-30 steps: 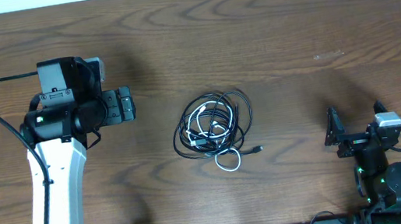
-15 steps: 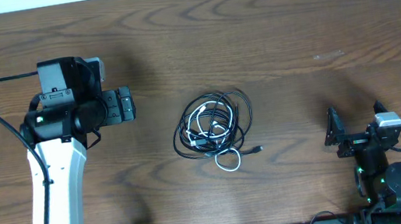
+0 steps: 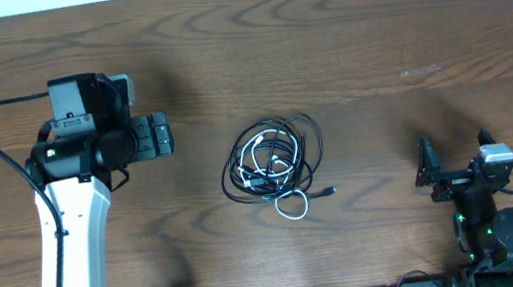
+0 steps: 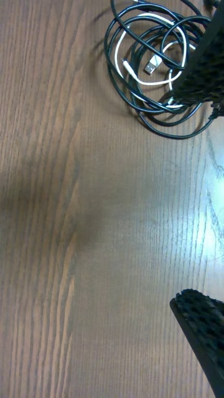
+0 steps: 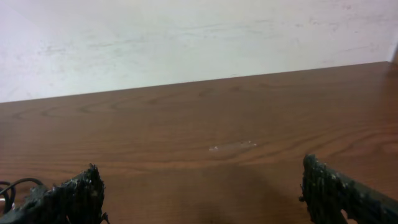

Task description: Untangle cables

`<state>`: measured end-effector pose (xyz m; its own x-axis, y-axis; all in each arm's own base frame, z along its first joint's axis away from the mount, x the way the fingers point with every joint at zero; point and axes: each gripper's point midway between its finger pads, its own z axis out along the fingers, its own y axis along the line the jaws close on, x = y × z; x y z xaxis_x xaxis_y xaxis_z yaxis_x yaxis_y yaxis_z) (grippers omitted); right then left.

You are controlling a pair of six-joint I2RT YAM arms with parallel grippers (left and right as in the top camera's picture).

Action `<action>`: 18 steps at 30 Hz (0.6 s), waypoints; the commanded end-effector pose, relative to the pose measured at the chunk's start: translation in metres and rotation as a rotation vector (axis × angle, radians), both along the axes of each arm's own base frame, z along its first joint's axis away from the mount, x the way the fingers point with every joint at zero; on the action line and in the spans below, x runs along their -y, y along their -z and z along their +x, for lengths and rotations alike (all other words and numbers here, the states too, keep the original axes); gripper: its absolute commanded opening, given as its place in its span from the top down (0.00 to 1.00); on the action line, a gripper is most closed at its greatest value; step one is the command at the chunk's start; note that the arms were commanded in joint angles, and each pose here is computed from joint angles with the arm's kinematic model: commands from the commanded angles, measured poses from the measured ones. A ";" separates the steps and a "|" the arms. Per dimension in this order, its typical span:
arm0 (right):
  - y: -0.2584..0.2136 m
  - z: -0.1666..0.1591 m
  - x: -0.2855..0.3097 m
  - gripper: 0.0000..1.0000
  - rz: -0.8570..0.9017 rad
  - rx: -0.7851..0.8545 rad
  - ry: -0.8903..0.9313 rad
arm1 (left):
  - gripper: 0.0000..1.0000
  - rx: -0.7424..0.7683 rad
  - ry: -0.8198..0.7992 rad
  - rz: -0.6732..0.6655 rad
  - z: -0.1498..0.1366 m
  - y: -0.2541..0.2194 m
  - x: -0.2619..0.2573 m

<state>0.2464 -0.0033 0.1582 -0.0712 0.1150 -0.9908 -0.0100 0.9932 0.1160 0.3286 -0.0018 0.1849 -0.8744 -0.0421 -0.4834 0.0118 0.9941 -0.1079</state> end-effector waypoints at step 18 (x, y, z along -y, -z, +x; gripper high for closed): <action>0.000 0.000 0.002 0.01 -0.014 0.001 0.009 | 0.05 -0.033 0.018 -0.003 0.004 0.009 0.002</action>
